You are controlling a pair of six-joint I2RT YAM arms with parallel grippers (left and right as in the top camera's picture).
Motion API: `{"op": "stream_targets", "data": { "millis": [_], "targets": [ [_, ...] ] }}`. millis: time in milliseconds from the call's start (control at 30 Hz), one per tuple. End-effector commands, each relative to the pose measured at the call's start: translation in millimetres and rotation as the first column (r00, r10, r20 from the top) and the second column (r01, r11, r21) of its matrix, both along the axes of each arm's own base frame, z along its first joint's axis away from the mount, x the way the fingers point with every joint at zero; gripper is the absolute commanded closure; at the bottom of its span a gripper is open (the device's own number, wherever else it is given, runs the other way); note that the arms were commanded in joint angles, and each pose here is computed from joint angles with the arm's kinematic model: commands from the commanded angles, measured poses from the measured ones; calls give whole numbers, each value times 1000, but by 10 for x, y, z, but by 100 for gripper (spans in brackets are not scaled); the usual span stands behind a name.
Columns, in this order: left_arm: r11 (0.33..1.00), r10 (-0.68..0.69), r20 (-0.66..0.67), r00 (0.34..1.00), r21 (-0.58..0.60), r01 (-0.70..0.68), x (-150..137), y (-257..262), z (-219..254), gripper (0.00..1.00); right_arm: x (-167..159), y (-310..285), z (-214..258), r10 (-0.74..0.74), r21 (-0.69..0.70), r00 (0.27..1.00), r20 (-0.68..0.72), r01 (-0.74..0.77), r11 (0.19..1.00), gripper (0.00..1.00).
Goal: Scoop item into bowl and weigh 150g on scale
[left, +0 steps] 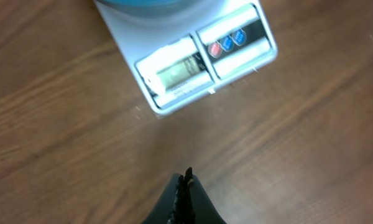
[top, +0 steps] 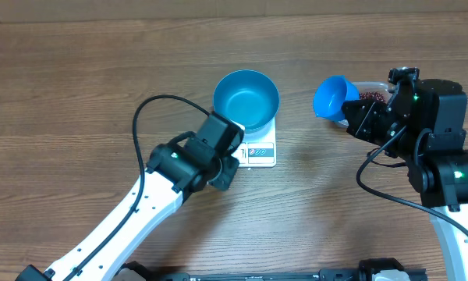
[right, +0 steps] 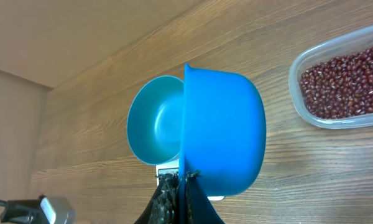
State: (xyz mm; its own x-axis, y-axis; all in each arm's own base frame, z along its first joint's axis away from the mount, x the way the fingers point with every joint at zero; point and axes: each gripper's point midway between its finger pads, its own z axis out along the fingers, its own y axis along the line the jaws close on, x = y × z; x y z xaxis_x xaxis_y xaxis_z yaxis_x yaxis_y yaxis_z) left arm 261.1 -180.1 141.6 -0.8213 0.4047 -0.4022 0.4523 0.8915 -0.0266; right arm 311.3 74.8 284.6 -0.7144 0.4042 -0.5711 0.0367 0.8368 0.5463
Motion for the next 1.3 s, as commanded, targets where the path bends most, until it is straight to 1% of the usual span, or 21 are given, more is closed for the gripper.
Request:
{"op": "stream_targets", "data": {
  "millis": [0, 100, 200, 267, 367, 467, 567, 600, 833, 933, 1033, 1067, 1133, 1267],
  "targets": [
    [999, 38, 23, 999, 6, -38, 166, 197, -96, 96, 24, -79, 187, -28, -29, 998, 62, 30, 999, 96],
    [999, 36, 16, 999, -28, -36, 227, 260, -160, 96, 36, -84, 216, -31, -30, 997, 76, 34, 999, 96],
    [998, -27, 34, 999, -52, 29, 272, 233, -139, 96, 61, -119, 231, -48, -41, 995, 88, 52, 998, 96],
    [997, -70, 53, 996, -40, 72, 288, 219, -128, 96, 77, -139, 242, -57, -48, 994, 96, 62, 997, 96],
    [995, -89, 52, 995, -39, 91, 272, 201, -130, 96, 108, -156, 274, -66, -52, 991, 114, 72, 996, 96],
    [991, -113, 36, 993, -74, 115, 232, 133, -130, 96, 143, -166, 320, -72, -53, 988, 138, 80, 995, 96],
    [975, -189, 24, 982, -112, 190, 155, 39, -122, 95, 161, -172, 344, -75, -54, 986, 151, 84, 995, 96],
    [974, -195, 19, 981, -117, 195, 140, 30, -123, 95, 164, -178, 345, -77, -56, 985, 152, 87, 995, 96],
    [974, -193, 17, 981, -113, 194, 137, 38, -140, 94, 153, -192, 322, -83, -62, 986, 142, 93, 994, 96],
    [976, -189, 27, 982, -109, 191, 161, 41, -136, 91, 153, -192, 322, -83, -61, 986, 142, 92, 994, 96],
    [979, -178, 41, 983, -92, 182, 200, 67, -133, 92, 154, -191, 323, -83, -61, 986, 143, 92, 994, 96],
    [983, -166, 50, 985, -68, 169, 231, 106, -140, 95, 152, -190, 321, -83, -61, 986, 142, 92, 994, 96],
    [989, -134, 53, 990, -54, 137, 264, 142, -151, 96, 151, -190, 319, -83, -61, 987, 141, 92, 994, 96],
    [990, -130, 52, 990, -53, 133, 287, 134, -173, 95, 142, -191, 306, -82, -62, 987, 135, 91, 994, 97]
  ]
}}
